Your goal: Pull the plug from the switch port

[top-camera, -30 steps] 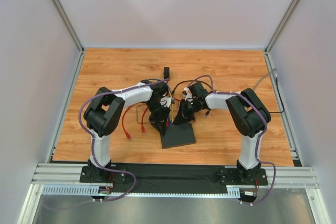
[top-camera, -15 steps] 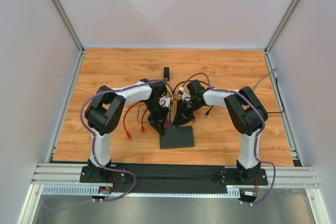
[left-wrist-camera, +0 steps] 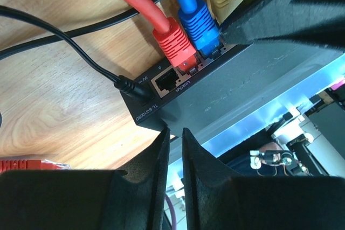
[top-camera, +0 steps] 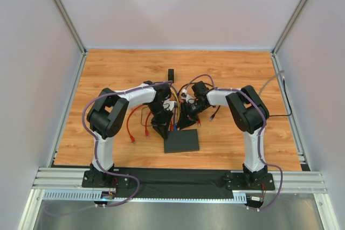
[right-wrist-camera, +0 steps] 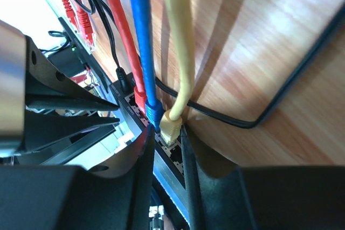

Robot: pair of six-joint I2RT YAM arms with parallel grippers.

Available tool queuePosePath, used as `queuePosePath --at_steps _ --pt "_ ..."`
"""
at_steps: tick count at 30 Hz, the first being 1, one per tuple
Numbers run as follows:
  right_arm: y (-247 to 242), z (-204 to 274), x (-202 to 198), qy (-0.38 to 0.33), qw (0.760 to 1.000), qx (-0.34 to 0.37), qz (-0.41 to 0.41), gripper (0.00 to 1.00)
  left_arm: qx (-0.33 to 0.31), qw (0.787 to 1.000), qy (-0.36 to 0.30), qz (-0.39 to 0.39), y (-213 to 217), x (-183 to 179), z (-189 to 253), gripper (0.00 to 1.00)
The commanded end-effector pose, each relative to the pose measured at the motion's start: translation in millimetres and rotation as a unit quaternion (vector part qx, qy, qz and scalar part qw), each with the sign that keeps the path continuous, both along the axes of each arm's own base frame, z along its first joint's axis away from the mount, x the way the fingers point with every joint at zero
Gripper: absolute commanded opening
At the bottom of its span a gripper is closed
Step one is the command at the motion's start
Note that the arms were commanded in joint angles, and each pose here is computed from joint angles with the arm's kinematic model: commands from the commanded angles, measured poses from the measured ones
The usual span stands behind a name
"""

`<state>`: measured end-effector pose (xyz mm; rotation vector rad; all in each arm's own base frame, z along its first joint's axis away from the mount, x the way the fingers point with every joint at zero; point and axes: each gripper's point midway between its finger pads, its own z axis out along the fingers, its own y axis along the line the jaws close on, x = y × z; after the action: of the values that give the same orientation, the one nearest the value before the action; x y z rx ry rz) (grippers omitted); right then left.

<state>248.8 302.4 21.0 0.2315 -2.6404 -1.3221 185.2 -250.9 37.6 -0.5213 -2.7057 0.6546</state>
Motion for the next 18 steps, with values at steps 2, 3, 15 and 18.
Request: queuePosePath --at_steps 2,3,15,18 --pt "-3 -5 -7 0.002 1.000 0.018 0.012 0.26 0.024 0.998 -0.059 -0.024 12 17 -11 0.25" --pt "-3 -7 -7 0.003 1.000 0.019 0.012 0.23 0.014 0.998 -0.062 -0.019 7 19 -4 0.25" --pt "1 -1 25 -0.047 0.994 -0.013 -0.098 0.00 -0.040 0.998 -0.052 0.001 -33 28 -4 0.25" --pt "-1 13 38 -0.085 0.985 -0.018 -0.151 0.00 -0.001 0.999 -0.042 0.001 -20 23 -25 0.25"
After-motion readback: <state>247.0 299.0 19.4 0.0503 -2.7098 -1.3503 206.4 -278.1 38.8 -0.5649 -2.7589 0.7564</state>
